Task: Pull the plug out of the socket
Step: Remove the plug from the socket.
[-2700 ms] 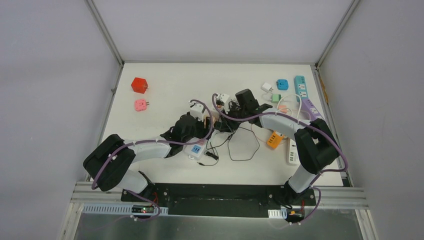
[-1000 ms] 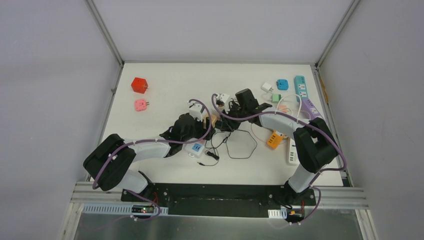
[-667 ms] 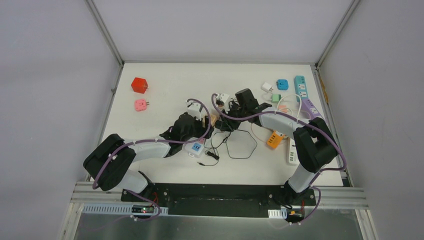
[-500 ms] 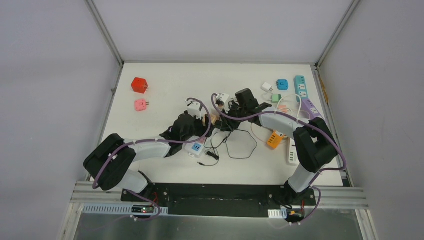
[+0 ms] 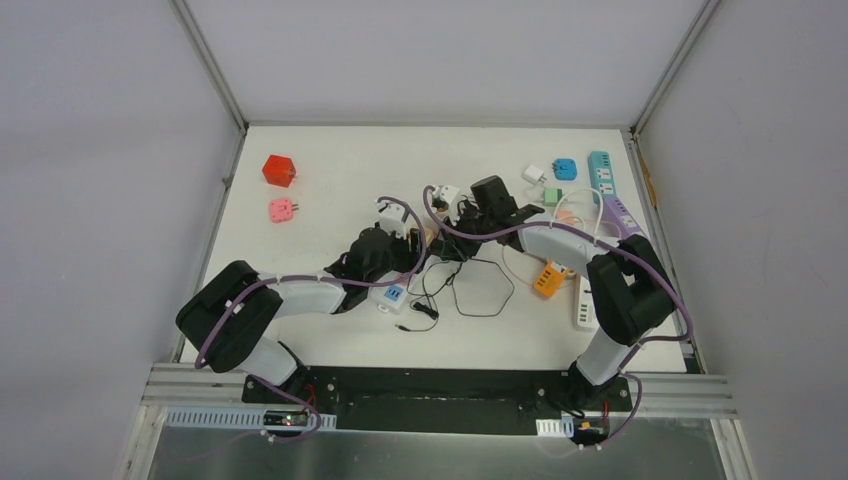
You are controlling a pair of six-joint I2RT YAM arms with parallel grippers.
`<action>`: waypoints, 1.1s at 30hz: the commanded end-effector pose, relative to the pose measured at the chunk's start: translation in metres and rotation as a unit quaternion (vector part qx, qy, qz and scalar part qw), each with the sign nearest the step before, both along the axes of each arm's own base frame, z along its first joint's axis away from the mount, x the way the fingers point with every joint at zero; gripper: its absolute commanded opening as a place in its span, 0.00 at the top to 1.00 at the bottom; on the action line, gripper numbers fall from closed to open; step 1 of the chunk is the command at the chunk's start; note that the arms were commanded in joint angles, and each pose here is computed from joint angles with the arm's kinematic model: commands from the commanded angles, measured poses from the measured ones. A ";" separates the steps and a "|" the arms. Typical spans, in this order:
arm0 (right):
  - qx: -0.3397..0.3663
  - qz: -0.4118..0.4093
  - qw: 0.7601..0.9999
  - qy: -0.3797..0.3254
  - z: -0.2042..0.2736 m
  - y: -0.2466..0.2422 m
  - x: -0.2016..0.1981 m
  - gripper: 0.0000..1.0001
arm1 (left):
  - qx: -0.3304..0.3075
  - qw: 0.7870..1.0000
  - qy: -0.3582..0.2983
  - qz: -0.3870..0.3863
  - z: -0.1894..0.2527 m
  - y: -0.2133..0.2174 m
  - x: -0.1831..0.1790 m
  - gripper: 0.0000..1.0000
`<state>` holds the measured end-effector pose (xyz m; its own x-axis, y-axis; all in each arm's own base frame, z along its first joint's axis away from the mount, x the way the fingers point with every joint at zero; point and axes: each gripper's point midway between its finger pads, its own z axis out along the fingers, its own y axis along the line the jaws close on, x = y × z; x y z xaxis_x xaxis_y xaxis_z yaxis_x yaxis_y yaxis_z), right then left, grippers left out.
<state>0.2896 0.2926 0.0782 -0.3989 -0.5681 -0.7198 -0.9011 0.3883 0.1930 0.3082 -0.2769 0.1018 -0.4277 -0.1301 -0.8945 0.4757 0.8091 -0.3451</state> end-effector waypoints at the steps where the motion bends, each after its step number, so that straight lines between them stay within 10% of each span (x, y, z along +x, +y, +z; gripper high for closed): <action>1: 0.020 0.001 1.000 0.003 0.014 0.009 0.003 1.00 | -0.023 1.000 0.000 -0.002 0.011 -0.007 0.003 0.93; 33: 0.061 0.012 0.998 0.005 0.036 0.006 -0.007 1.00 | -0.018 0.999 0.024 -0.019 -0.009 -0.013 -0.003 1.00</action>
